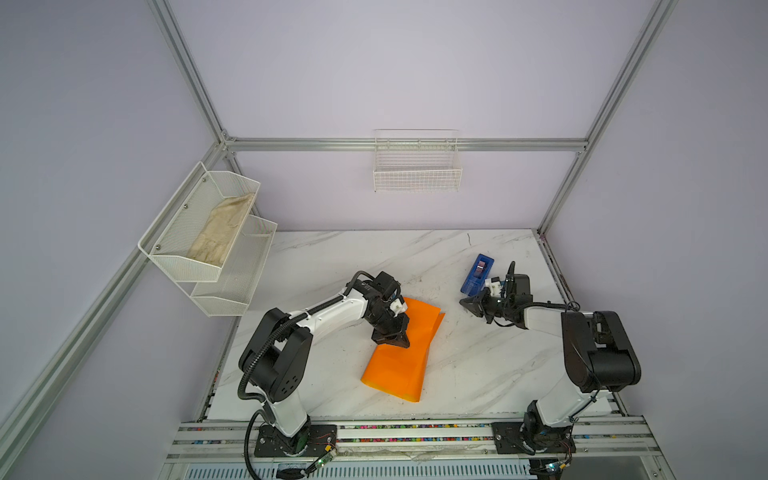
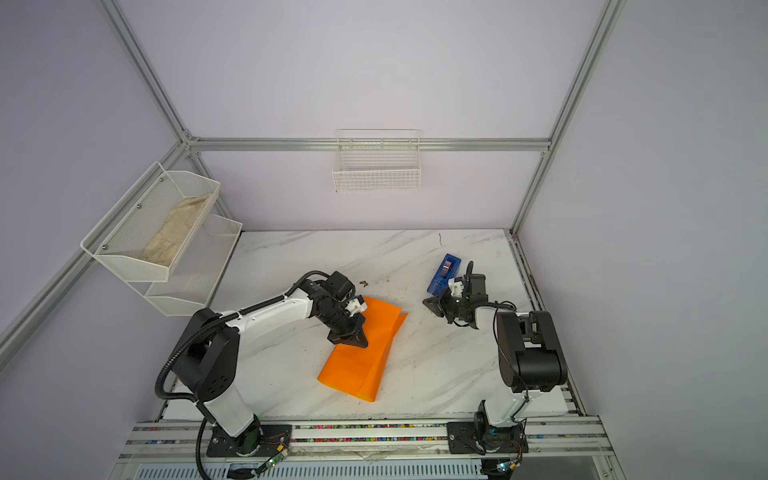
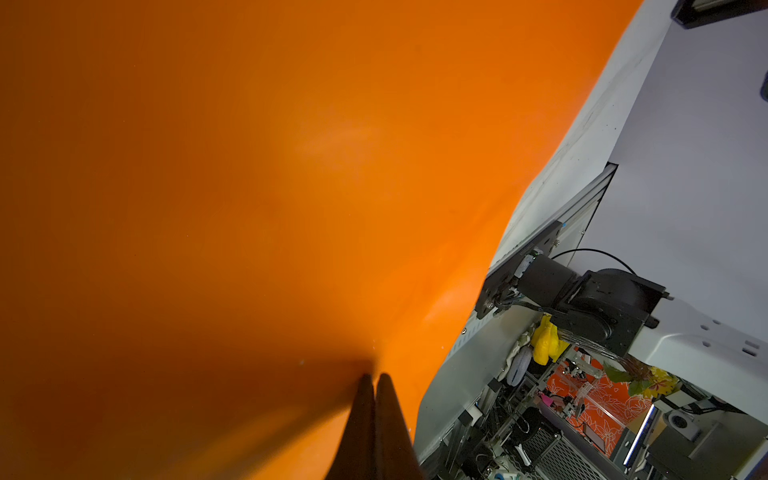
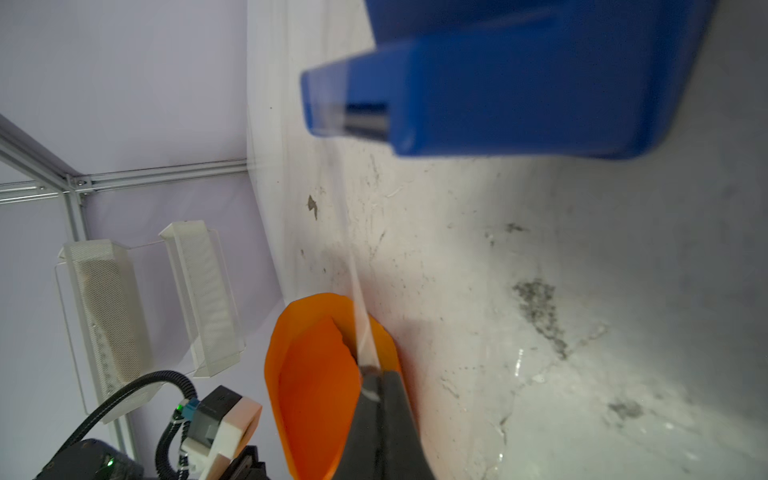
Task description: Wrap the gift box in paper
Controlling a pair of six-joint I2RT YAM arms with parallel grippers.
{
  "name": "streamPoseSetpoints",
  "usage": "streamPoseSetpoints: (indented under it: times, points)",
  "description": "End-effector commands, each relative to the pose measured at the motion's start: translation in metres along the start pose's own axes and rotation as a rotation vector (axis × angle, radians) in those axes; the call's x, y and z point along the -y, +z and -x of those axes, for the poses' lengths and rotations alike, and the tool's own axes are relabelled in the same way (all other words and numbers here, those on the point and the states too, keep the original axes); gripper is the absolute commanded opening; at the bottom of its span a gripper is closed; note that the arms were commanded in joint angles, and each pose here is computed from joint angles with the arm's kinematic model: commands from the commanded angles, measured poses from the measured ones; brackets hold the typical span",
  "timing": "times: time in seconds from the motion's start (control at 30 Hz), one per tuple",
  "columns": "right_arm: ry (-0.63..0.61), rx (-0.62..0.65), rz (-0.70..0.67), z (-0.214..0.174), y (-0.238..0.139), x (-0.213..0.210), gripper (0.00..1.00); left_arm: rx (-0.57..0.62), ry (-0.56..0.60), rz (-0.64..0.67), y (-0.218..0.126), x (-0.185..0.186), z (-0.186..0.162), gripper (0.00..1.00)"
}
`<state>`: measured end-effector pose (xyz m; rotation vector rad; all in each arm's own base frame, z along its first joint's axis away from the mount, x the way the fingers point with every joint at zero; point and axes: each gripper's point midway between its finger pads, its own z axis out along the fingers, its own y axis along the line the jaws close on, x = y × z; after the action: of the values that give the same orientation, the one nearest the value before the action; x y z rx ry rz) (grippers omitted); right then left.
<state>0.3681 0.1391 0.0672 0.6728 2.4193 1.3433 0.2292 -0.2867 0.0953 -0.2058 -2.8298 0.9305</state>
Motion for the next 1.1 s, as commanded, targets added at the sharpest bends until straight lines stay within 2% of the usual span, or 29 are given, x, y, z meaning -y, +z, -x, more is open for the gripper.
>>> streamPoseSetpoints:
  times: [0.0, 0.27, 0.5, 0.67, 0.77, 0.87, 1.07]
  points:
    - [0.005, -0.061, -0.092, -0.024, 0.005, 0.033, 0.00, -0.022, -0.056, 0.122, 0.013, -0.035, -0.010, 0.02]
    - [0.047, -0.084, -0.260, -0.041, 0.001, 0.094, 0.00, -0.025, -0.057, 0.122, 0.013, -0.035, -0.011, 0.02]
    - [-0.001, -0.019, -0.300, -0.028, -0.015, 0.084, 0.00, -0.026, -0.059, 0.119, 0.012, -0.034, -0.010, 0.02]
    - [0.016, -0.074, -0.348, -0.040, -0.012, 0.106, 0.00, -0.025, -0.056, 0.120, 0.012, -0.034, -0.011, 0.02]
    - [0.019, -0.064, -0.371, -0.041, -0.015, 0.112, 0.00, -0.025, -0.058, 0.122, 0.011, -0.035, -0.012, 0.02]
    - [-0.004, -0.053, -0.354, -0.037, -0.018, 0.101, 0.00, -0.024, -0.059, 0.121, 0.011, -0.035, -0.013, 0.02]
    - [-0.187, -0.018, -0.214, -0.026, -0.040, 0.020, 0.00, -0.018, -0.054, 0.119, 0.009, -0.033, -0.012, 0.02]
